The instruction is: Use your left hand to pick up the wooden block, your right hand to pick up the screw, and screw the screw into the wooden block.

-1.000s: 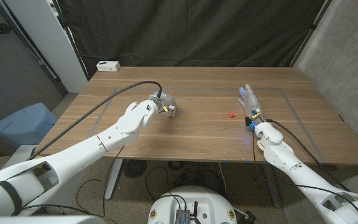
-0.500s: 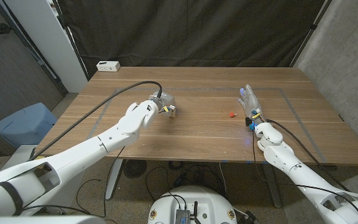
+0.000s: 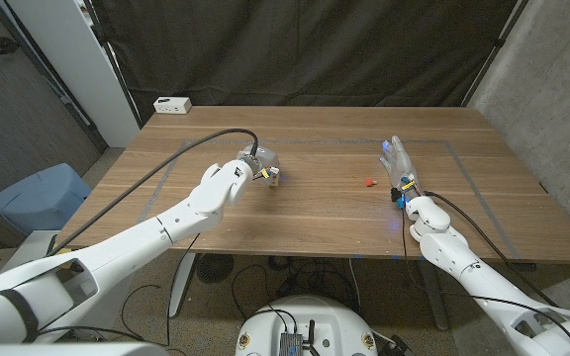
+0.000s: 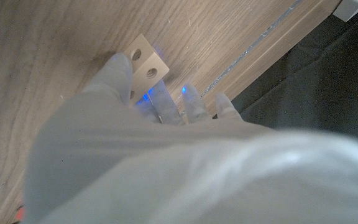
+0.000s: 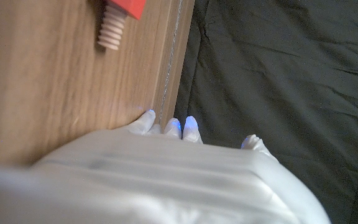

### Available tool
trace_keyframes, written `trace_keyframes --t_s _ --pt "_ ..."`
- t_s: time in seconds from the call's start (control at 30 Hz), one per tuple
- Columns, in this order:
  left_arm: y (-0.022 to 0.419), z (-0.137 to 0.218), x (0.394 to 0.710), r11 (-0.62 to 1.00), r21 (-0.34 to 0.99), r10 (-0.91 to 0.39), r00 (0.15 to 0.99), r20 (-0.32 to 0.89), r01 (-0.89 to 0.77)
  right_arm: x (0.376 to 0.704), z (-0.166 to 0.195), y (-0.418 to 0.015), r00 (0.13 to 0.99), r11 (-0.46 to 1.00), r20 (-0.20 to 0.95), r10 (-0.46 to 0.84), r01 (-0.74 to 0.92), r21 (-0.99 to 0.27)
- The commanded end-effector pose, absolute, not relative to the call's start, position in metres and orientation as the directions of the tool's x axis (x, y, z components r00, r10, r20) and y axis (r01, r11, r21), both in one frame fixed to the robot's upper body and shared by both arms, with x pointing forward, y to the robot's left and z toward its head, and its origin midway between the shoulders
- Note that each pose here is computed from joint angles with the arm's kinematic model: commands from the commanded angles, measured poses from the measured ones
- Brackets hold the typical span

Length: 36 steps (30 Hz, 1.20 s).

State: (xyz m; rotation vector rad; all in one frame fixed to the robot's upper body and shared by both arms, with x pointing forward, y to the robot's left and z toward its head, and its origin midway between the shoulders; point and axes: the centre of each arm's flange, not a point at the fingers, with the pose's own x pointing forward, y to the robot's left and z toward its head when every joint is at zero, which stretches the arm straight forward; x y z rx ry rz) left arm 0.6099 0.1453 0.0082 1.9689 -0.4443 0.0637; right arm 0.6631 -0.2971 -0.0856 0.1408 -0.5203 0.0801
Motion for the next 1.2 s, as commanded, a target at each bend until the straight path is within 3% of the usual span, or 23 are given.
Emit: trace_keyframes --t_s 0.03,1.2 --pt "0.149 0.016 0.606 -0.333 0.871 -0.264 0.923 0.281 -0.360 0.663 -0.087 -0.295 0.867 0.988 0.496 0.045 -0.112 0.106" --pt "0.159 0.054 0.594 -0.101 0.901 -0.211 0.894 0.395 -0.422 0.641 -0.059 -0.293 0.831 0.994 0.551 0.079 -0.105 0.016"
